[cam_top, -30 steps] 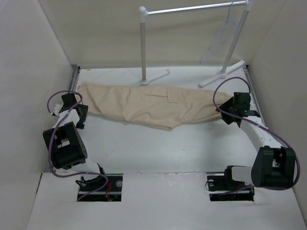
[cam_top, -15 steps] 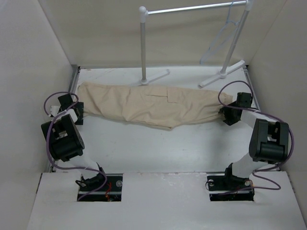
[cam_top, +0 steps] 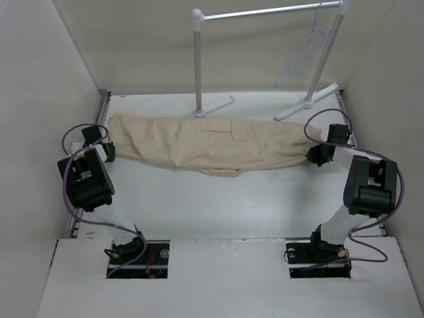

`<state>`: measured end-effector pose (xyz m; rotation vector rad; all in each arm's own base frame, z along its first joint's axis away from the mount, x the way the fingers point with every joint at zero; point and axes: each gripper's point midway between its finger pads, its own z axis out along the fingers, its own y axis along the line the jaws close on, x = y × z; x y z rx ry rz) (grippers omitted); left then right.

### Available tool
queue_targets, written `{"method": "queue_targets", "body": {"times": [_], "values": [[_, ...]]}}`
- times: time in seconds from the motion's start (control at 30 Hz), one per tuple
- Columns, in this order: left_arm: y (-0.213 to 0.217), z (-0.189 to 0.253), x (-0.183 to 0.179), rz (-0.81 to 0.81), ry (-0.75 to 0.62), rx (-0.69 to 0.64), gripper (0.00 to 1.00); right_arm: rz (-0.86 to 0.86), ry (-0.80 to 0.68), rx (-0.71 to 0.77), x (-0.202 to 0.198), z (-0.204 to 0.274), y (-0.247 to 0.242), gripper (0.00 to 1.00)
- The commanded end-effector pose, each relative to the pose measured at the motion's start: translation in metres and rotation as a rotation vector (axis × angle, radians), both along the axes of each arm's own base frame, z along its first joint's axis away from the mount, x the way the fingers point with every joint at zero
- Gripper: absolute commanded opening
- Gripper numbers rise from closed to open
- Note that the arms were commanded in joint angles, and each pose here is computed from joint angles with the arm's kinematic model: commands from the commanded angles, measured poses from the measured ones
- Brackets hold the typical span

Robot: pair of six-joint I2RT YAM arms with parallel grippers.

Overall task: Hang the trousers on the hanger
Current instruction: Fold the trousers at the center of the board.

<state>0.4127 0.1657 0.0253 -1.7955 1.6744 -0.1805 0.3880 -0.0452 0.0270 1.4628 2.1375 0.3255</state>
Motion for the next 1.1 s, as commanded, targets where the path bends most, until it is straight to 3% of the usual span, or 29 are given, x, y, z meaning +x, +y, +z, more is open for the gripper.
{"method": "queue_targets", "body": {"times": [0.0, 0.3, 0.7, 0.77, 0.83, 0.9, 1.07], "values": [[0.009, 0.013, -0.007, 0.014, 0.058, 0.036, 0.03, -0.082, -0.065, -0.076, 0.004, 0.032, -0.026, 0.05], [0.044, 0.065, -0.042, 0.038, 0.167, 0.171, 0.00, -0.239, -0.068, -0.152, -0.064, 0.054, -0.070, 0.02], [0.027, 0.068, -0.186, 0.130, 0.452, 0.303, 0.03, -0.201, -0.052, -0.097, -0.148, 0.040, -0.038, 0.04], [0.019, 0.063, -0.200, 0.115, 0.502, 0.319, 0.13, -0.198, -0.057, -0.106, -0.156, 0.041, -0.034, 0.15], [0.011, 0.057, -0.211, 0.103, 0.533, 0.297, 0.31, -0.189, -0.061, -0.122, -0.156, 0.045, -0.035, 0.39], [0.010, 0.067, -0.212, 0.113, 0.499, 0.318, 0.44, -0.149, -0.059, -0.135, -0.153, 0.053, -0.030, 0.57], [-0.018, 0.122, -0.178, 0.009, 0.334, 0.413, 0.51, -0.142, -0.091, -0.197, -0.163, 0.077, -0.030, 0.76]]}}
